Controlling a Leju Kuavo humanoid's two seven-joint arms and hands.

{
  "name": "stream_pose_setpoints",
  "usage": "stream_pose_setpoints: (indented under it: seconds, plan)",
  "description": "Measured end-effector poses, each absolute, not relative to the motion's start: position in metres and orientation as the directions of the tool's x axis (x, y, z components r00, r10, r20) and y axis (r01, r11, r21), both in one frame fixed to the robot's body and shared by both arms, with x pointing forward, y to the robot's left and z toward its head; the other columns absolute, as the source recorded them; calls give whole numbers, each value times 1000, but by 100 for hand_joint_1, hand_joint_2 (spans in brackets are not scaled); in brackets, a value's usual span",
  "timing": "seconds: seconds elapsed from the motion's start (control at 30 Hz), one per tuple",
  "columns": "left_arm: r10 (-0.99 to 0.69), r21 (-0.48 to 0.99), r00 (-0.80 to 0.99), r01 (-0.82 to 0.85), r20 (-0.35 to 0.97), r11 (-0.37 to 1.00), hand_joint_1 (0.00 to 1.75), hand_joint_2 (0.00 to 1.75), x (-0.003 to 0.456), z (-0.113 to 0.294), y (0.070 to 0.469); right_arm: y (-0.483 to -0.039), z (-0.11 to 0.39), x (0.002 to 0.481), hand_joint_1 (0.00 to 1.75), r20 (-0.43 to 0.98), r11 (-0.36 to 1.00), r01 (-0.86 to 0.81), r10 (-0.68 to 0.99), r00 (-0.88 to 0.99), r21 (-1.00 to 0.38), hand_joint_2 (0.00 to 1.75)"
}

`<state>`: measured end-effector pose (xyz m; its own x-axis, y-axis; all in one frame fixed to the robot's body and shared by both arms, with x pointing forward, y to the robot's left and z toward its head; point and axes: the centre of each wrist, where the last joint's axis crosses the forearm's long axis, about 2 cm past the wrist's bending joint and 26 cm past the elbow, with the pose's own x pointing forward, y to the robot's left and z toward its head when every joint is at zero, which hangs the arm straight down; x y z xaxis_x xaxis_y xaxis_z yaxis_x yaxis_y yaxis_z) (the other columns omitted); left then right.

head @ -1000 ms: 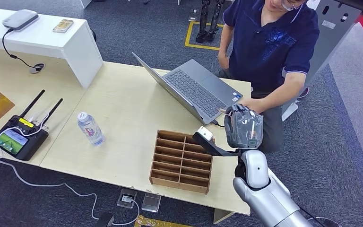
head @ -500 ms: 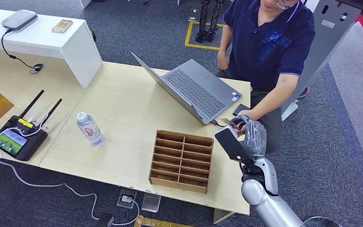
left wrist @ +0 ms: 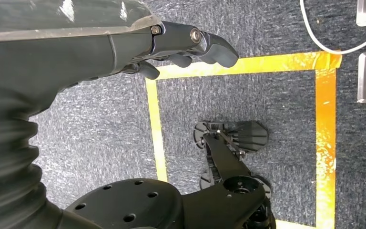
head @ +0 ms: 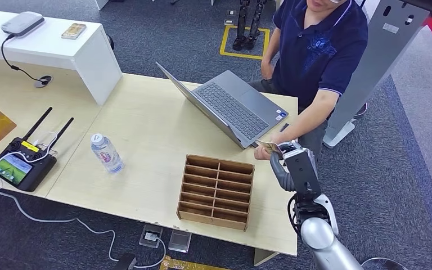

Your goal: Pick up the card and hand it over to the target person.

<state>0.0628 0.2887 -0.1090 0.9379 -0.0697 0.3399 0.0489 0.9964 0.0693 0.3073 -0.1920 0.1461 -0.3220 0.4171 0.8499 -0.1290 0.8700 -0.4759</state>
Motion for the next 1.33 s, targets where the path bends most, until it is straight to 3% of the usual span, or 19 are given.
stream_pose_setpoints:
  seconds: [0.27,0.4,0.5,0.67,0.87,1.33]
  plan:
    - [-84,36,930,77,357,996,0,175,63,-109,291,-181,146,304,143,823,844,-140,447,-352,-518,175]
    - [-85,20,934,84,347,996,0,0,63,-109,294,-178,146,304,0,824,842,-152,443,-354,-518,175]
    - [-52,33,935,43,351,999,0,0,63,-109,295,-175,146,303,0,842,850,-182,415,-345,-494,175]
    - [-55,57,938,38,342,998,0,0,63,-109,296,-174,149,298,0,957,898,-371,149,-249,-236,175]
    - [-36,66,940,15,340,998,0,0,63,-109,293,-185,152,290,0,989,879,-473,-20,-149,-53,175]
    - [9,96,952,-41,306,995,0,0,64,-109,289,-234,131,254,0,1000,875,-484,23,3,-18,175]
